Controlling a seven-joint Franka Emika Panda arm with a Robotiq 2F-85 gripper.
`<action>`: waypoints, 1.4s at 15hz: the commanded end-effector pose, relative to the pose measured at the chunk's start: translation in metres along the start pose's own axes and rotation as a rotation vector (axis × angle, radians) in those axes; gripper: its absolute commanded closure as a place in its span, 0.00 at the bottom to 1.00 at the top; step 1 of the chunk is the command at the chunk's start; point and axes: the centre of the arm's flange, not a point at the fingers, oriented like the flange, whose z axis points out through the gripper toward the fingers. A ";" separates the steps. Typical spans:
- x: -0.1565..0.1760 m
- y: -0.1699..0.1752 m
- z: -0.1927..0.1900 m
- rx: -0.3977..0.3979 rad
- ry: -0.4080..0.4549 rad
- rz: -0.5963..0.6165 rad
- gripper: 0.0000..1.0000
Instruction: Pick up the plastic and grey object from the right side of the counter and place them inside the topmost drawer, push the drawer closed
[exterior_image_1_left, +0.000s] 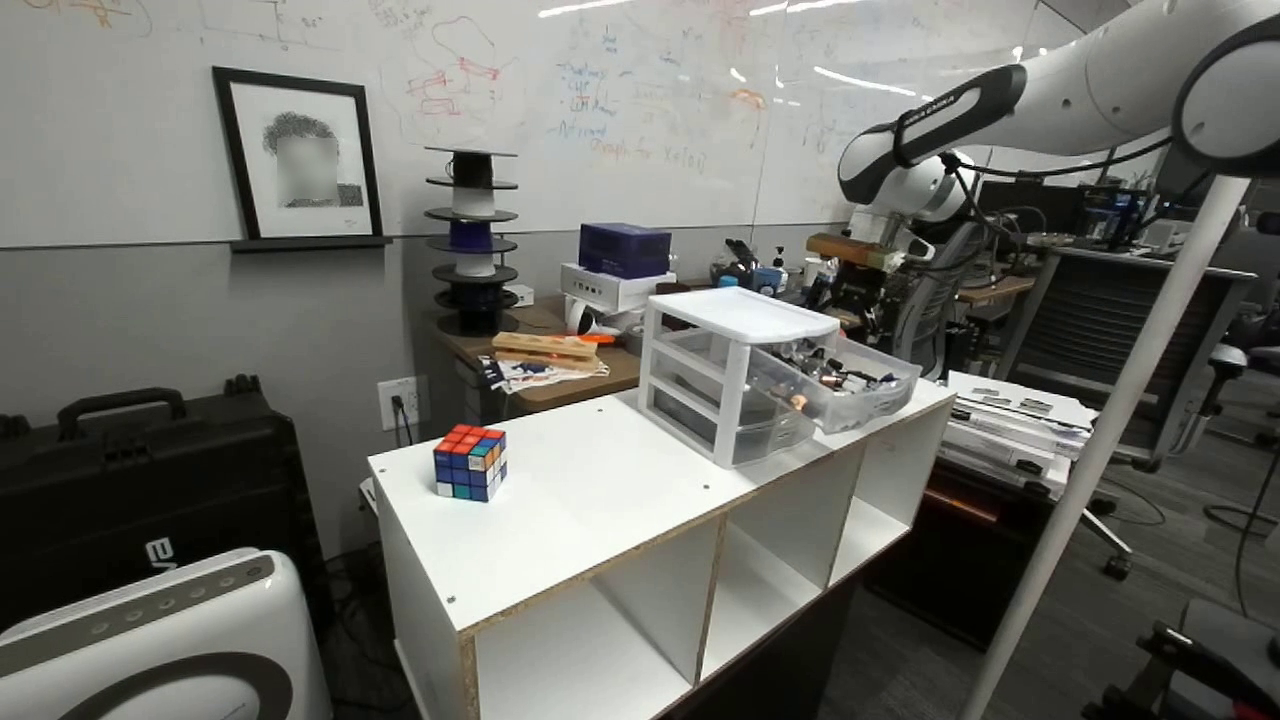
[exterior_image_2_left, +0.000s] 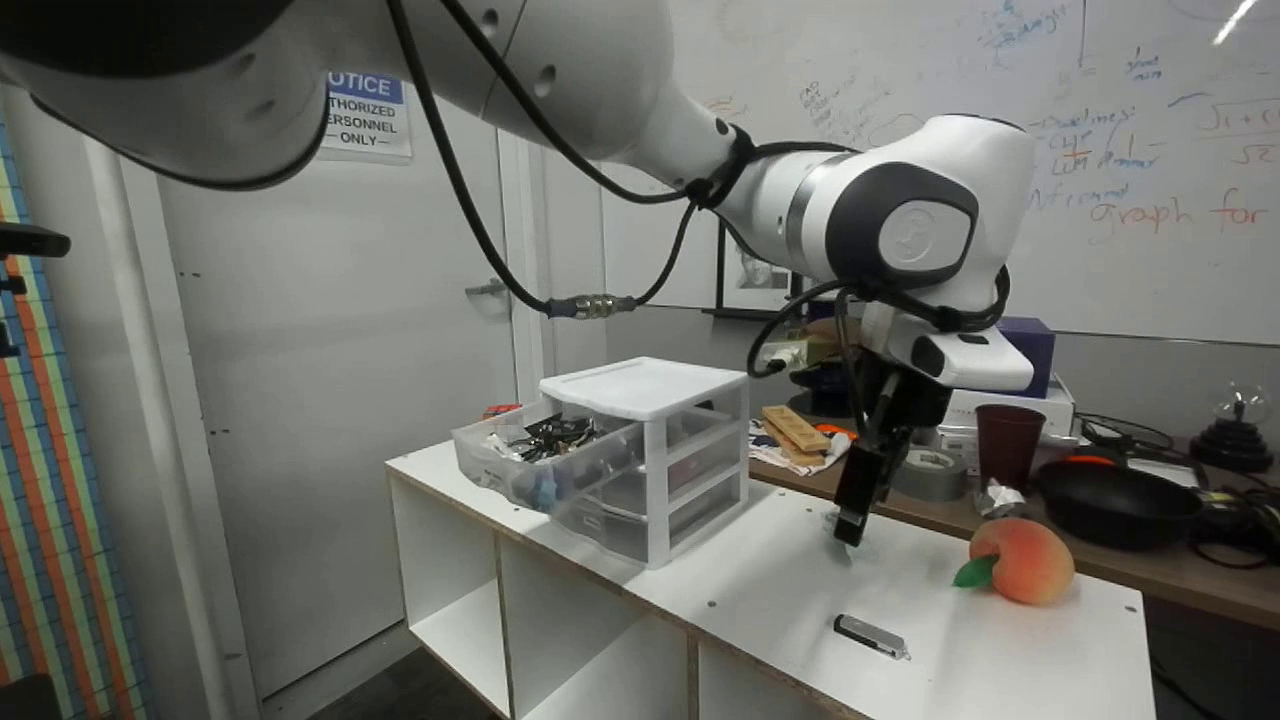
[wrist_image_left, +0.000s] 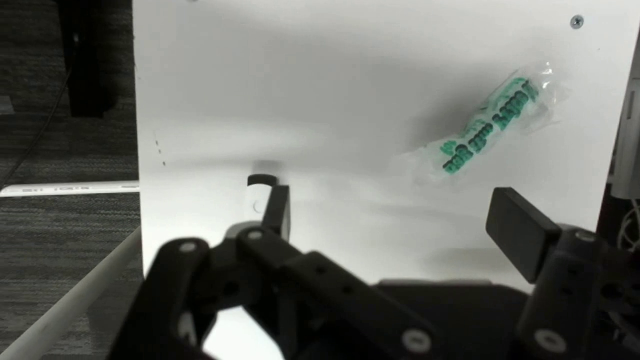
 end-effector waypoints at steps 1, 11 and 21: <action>0.022 -0.035 -0.001 -0.010 0.002 0.041 0.00; 0.006 -0.076 0.035 0.065 -0.101 -0.025 0.00; 0.000 -0.063 0.057 0.045 -0.033 -0.047 0.73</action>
